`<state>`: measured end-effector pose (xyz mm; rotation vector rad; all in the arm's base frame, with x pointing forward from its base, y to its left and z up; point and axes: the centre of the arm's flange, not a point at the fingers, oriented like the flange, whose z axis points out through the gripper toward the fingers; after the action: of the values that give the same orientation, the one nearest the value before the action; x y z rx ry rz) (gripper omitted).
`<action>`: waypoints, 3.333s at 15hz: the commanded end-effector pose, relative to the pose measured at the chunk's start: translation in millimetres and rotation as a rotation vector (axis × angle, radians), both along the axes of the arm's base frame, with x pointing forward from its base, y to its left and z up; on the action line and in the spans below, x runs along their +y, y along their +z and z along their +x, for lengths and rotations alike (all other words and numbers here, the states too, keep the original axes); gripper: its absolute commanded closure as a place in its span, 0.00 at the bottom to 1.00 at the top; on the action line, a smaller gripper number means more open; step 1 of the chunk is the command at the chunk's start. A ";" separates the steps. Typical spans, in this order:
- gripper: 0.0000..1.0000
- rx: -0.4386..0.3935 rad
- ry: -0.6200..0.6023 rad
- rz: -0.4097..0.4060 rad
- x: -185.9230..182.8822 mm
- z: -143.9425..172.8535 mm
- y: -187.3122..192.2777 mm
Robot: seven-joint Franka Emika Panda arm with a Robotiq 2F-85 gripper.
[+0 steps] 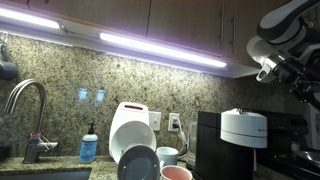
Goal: Place the cup holder on the coffee machine
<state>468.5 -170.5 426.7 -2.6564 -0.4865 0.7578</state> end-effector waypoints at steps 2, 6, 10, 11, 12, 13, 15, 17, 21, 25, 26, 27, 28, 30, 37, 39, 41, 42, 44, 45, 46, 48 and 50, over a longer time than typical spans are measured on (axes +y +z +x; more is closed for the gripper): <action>0.00 0.018 0.000 0.056 -0.2 -5.6 -1.4; 0.00 0.033 -0.026 0.055 -19.4 -22.5 -13.7; 0.00 0.039 -0.047 0.053 -42.2 -52.0 -22.6; 0.00 0.041 -0.049 0.071 -46.7 -57.3 -25.7; 0.00 0.049 -0.050 0.085 -50.4 -59.9 -29.3; 0.00 0.058 -0.049 0.105 -53.2 -61.7 -34.6; 0.00 0.068 -0.045 0.123 -56.7 -63.0 -45.2; 0.00 0.063 -0.026 0.160 -57.0 -59.9 -54.8; 0.00 0.079 -0.002 0.223 -57.1 -49.4 -73.3; 0.00 0.053 -0.043 0.304 -57.6 -35.7 -92.4; 0.00 0.036 -0.067 0.319 -57.9 -31.6 -96.4; 0.00 0.027 -0.088 0.347 -58.5 -27.6 -100.1; 0.00 0.018 -0.107 0.358 -59.6 -24.4 -103.4; 0.00 -0.014 -0.135 0.387 -62.0 -19.0 -108.9; 0.00 -0.146 -0.222 0.375 -74.5 -6.1 -125.5; 0.00 -0.173 -0.246 0.381 -77.9 -3.8 -129.4; 0.00 -0.198 -0.291 0.381 -82.5 -2.1 -135.2; 0.00 -0.192 -0.298 0.386 -84.6 -1.9 -138.1; 0.00 -0.199 -0.315 0.364 -88.6 -3.3 -145.7; 0.00 -0.200 -0.318 0.347 -90.5 -3.4 -148.6; 0.00 -0.180 -0.307 0.333 -91.8 -2.4 -151.8; 0.00 -0.172 -0.300 0.353 -91.1 -6.3 -152.3; 0.00 -0.157 -0.297 0.351 -91.2 -7.3 -158.6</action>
<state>461.2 -261.7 268.0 -2.3899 -0.2272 0.3415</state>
